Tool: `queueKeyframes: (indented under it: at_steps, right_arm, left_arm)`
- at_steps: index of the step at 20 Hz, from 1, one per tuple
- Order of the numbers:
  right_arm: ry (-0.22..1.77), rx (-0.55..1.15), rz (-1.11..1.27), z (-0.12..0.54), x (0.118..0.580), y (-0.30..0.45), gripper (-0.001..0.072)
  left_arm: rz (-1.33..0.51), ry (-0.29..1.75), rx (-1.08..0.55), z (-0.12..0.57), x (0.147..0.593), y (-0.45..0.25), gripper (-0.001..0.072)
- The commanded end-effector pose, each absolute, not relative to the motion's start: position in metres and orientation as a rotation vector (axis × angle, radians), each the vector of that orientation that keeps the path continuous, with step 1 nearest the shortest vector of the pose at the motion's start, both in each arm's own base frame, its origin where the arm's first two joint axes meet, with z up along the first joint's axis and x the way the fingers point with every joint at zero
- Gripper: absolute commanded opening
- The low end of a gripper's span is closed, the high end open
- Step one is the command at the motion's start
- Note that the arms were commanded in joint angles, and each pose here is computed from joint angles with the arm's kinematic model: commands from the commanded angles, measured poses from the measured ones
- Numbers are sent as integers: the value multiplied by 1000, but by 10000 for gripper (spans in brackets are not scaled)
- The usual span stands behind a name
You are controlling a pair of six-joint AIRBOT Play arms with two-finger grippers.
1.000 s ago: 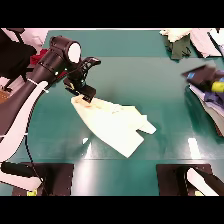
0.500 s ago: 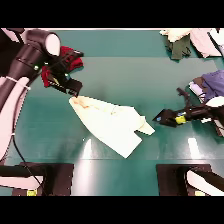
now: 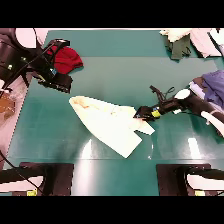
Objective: Fold the shirts.
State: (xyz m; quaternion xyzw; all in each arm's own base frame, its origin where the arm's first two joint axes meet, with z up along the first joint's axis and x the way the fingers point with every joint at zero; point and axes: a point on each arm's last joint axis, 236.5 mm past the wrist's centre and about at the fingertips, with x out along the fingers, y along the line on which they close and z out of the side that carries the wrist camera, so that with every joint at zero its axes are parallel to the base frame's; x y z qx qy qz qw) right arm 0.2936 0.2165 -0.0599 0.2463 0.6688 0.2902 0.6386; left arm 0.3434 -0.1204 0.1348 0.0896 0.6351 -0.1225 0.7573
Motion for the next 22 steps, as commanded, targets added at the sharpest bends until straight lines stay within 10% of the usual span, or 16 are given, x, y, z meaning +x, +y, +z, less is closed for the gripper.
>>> queueKeyframes:
  at_steps: [1,4,11,22]
  right_arm:
    - [1532,571,701,-62,308,242,344]
    - [1471,554,723,-44,321,246,27]
    - [1285,542,728,18,337,227,25]
    - [1260,538,744,14,334,236,25]
  left_arm:
    - [-257,1376,197,143,336,-115,571]
    - [-271,1447,195,115,327,-118,571]
    - [-708,1542,-594,26,277,-275,571]
    - [-929,1194,-896,134,300,-325,497]
